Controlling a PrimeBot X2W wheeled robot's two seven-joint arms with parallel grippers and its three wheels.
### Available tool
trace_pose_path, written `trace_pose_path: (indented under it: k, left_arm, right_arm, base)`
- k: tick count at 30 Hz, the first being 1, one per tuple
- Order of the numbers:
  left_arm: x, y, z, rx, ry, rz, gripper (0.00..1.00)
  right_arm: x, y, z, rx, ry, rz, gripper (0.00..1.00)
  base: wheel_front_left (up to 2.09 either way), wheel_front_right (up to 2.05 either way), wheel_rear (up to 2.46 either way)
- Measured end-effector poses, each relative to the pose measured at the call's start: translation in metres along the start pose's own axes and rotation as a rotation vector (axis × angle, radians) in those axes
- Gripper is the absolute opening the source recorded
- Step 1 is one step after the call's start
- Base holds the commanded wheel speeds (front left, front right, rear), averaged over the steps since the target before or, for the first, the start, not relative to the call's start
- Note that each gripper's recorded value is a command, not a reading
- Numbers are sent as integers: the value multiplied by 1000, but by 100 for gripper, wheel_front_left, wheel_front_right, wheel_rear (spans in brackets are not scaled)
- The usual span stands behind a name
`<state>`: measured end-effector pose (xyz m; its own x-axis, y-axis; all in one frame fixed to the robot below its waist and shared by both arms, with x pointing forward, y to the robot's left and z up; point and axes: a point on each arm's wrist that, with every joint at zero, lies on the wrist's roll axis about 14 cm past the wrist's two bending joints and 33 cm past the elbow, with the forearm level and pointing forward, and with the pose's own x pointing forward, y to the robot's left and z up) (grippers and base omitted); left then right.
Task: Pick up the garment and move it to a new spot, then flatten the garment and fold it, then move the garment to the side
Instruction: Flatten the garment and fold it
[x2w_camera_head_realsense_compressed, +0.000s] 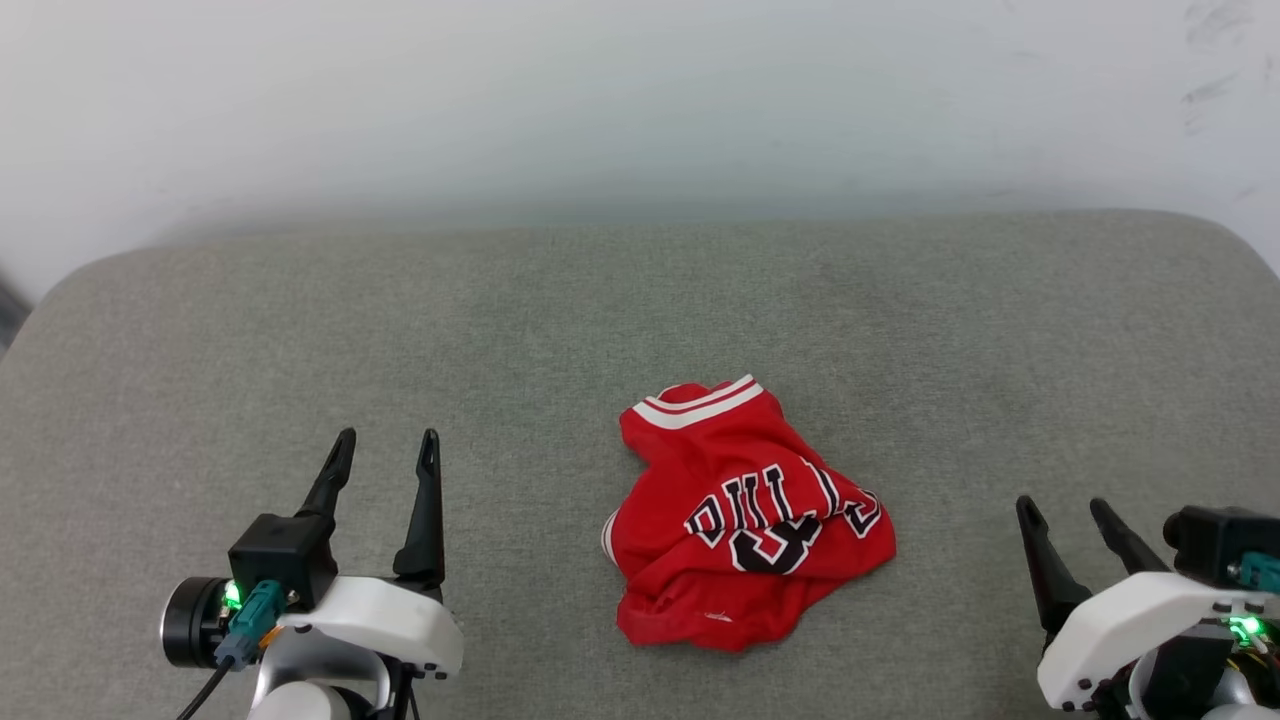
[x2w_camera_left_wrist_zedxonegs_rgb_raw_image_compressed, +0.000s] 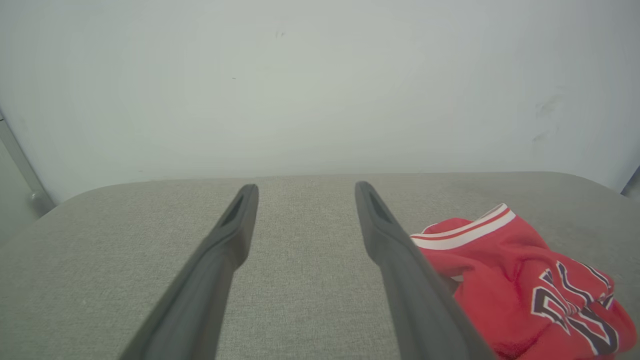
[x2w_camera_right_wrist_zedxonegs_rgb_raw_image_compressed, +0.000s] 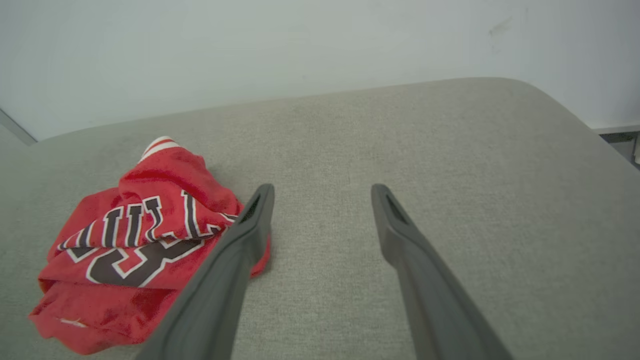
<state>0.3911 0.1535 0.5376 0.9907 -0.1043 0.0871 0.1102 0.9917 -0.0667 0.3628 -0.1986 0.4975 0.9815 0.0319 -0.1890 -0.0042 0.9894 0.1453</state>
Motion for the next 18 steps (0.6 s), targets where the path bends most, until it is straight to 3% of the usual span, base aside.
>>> trace_pose_path:
  k: [6,10,18]
  left_arm:
    - [4,0,4,-5,-23,6,100]
    - [10,2,5,-7,-34,9,100]
    - [21,13,-4,-12,-28,39,100]
  right_arm:
    - [17,-4,-46,27,307,-8,100]
    - [30,15,-69,-1,497,64,100]
    - [58,51,-103,-91,739,202,100]
  base:
    - [0,0,0]
    - [0,0,0]
    - [0,0,0]
